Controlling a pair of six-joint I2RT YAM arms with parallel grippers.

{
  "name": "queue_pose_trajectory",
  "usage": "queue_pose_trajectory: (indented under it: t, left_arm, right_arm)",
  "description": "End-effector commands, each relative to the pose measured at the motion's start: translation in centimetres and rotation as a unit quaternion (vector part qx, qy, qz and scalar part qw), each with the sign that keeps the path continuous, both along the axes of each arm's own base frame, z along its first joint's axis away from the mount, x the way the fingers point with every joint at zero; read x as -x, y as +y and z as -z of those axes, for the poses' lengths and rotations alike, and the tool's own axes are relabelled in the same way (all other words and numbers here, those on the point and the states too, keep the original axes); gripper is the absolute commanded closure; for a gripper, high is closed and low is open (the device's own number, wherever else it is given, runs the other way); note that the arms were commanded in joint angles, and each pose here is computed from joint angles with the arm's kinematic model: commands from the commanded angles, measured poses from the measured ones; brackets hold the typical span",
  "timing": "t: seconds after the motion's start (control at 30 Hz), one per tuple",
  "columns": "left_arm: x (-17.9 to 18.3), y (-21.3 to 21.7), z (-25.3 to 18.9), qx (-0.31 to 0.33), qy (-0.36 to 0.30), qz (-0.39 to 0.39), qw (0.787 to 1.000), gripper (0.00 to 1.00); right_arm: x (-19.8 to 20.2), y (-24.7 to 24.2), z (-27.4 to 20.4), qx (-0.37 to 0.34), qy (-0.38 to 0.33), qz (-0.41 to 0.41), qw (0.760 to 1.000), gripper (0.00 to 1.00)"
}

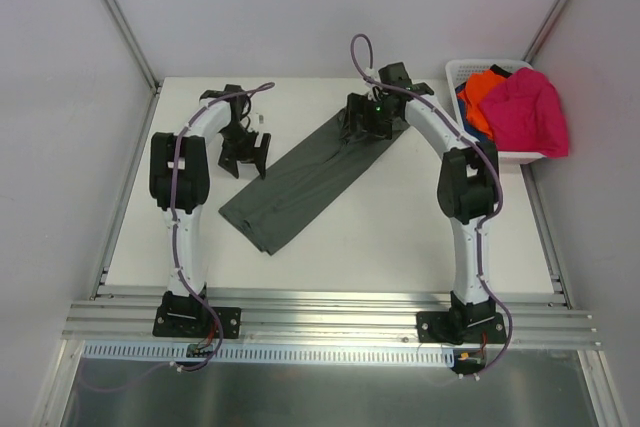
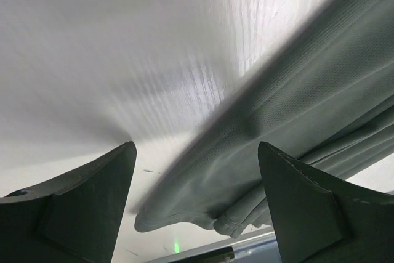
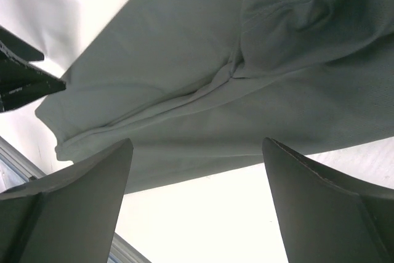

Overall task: Fold and stack the t-shirts
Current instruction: Fold the tshirt

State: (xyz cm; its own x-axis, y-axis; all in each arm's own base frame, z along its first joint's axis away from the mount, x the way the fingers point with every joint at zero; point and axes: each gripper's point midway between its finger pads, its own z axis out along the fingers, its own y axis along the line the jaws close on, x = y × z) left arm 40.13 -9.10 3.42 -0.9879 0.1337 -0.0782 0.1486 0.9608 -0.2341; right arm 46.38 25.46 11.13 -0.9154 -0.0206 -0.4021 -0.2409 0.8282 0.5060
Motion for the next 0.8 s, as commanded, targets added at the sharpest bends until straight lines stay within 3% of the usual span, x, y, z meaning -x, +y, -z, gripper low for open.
queue_pose_trajectory:
  t: [0.0, 0.27, 0.77]
  left_arm:
    - [2.9, -0.6, -0.8, 0.022, 0.036, 0.005, 0.999, 0.19]
    - [7.0, -1.4, -0.7, 0.039, 0.082, 0.002, 0.996, 0.19]
    - [14.9, -4.1, -2.2, 0.063, 0.127, 0.042, 0.989, 0.21]
  right_arm:
    - [-0.6, -0.7, 0.8, 0.009, 0.002, 0.001, 1.0, 0.09]
    - [0.3, -1.9, 3.0, 0.016, 0.037, 0.009, 0.999, 0.09]
    - [-4.2, -2.6, 5.7, 0.004, 0.036, 0.039, 0.999, 0.09]
